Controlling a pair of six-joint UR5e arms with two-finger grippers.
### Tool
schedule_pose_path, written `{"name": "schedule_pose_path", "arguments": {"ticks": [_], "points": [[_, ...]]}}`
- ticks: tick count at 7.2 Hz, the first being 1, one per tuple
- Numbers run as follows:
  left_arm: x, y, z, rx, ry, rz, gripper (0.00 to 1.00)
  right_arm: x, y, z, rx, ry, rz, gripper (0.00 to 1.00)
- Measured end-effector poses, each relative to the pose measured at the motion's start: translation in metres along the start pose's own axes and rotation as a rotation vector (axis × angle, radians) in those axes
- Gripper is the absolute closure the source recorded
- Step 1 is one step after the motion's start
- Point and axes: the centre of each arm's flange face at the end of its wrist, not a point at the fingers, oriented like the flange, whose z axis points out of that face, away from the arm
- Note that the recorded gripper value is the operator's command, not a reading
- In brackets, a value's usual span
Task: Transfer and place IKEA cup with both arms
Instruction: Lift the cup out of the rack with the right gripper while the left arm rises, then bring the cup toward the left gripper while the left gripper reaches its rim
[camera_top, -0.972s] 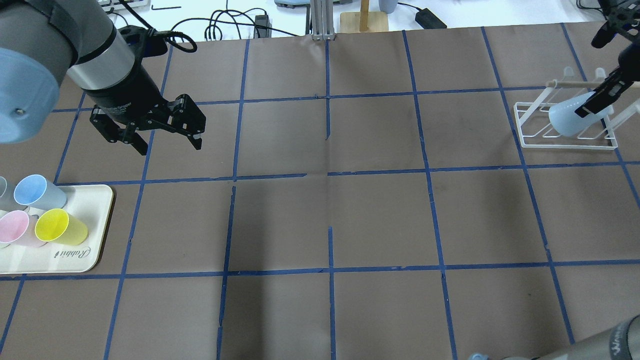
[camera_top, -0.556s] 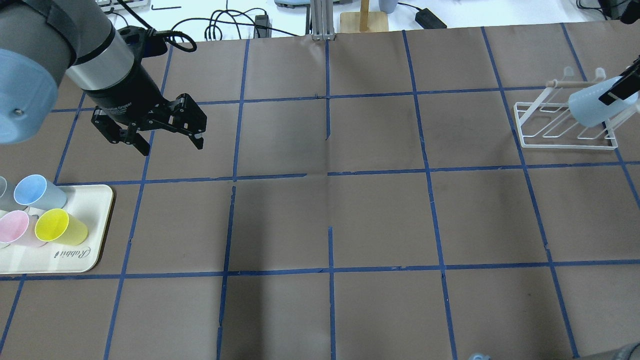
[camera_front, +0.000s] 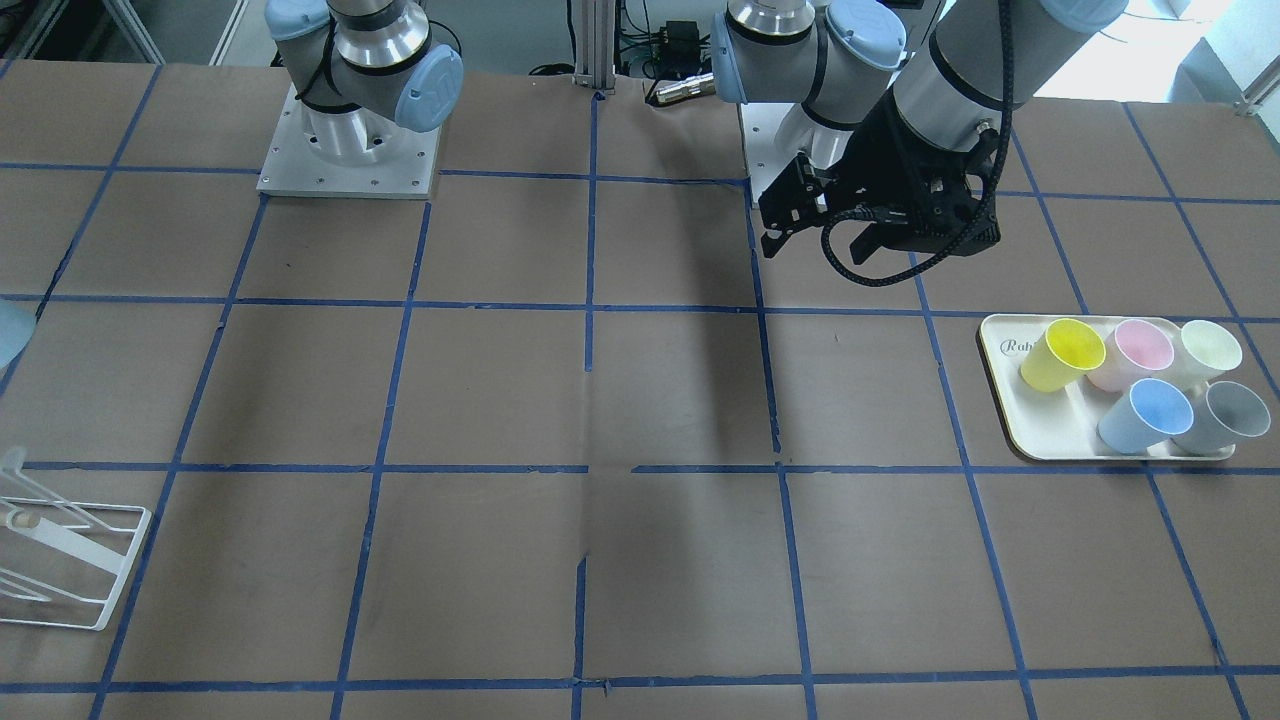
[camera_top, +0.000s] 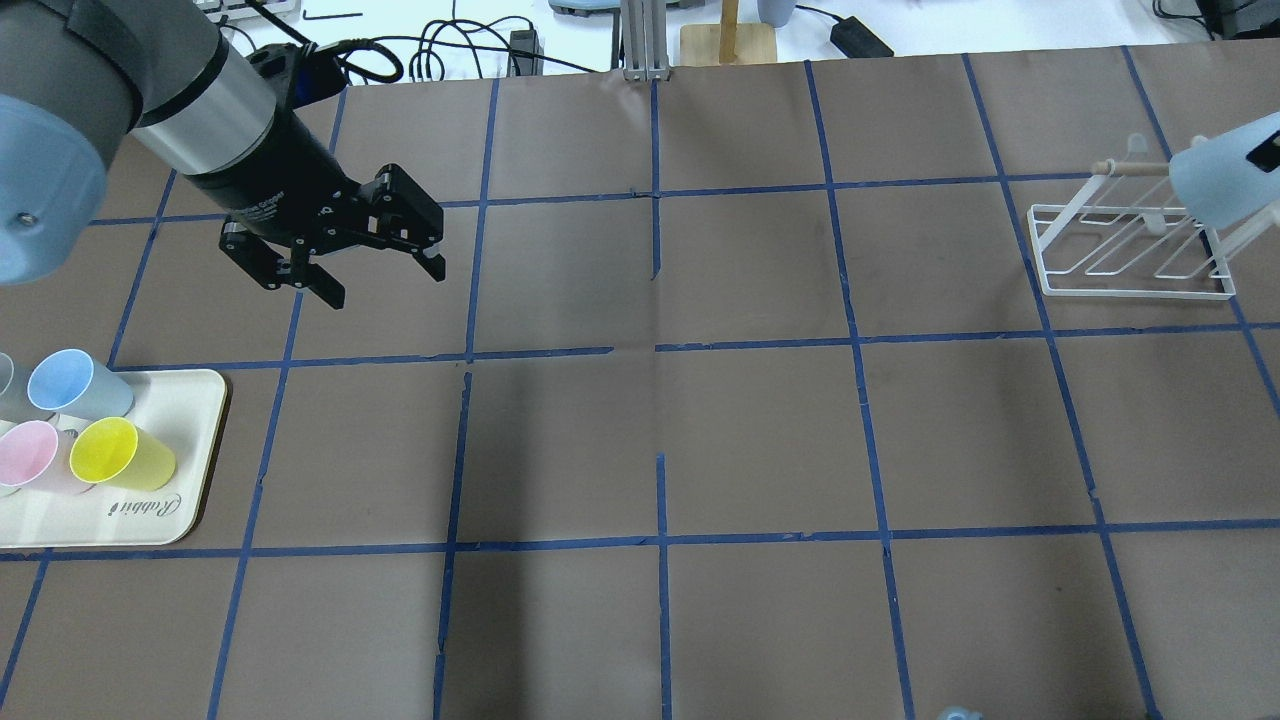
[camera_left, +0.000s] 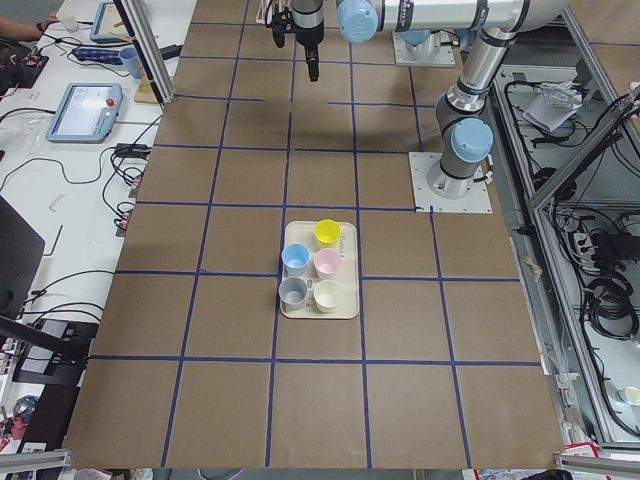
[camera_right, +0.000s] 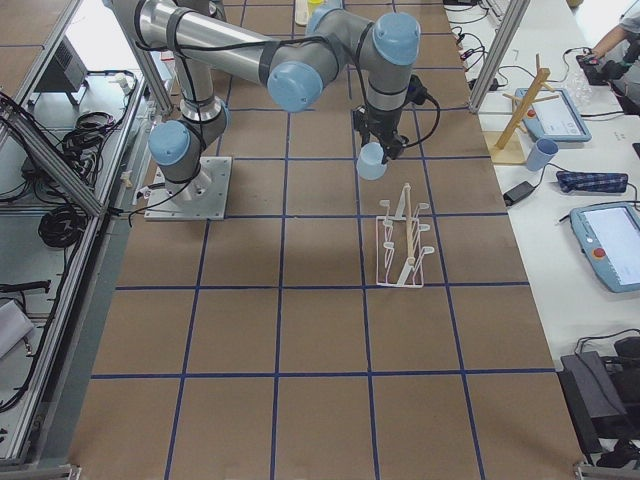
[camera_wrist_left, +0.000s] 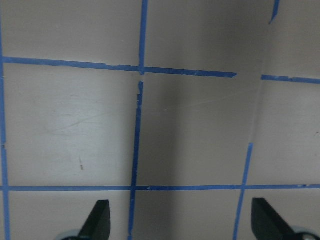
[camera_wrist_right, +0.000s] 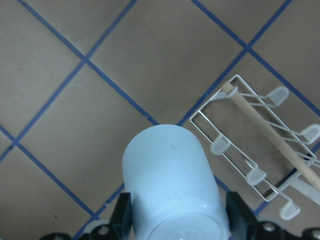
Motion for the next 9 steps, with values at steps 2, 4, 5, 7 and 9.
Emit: {"name": "schedule_pose_path", "arguments": {"ticks": [2,4,5,7,9], "points": [[0.025,0.002,-0.005,-0.029,0.262,-0.093,0.0,-0.03,-0.016,-0.013,0.156,-0.129,-0.006,0.74],[0.034,-0.004,-0.021,-0.086,0.59,-0.237,0.0,-0.054,-0.032,-0.009,0.35,-0.302,-0.064,0.74],[0.028,-0.01,-0.029,-0.109,0.722,-0.299,0.0,-0.067,-0.039,-0.004,0.438,-0.393,-0.113,0.74],[0.022,-0.017,-0.035,-0.159,0.93,-0.366,0.0,-0.095,-0.053,0.006,0.557,-0.534,-0.209,0.75],[0.025,-0.01,-0.021,-0.233,1.125,-0.404,0.0,-0.135,-0.089,0.012,0.637,-0.616,-0.283,0.75]]}}
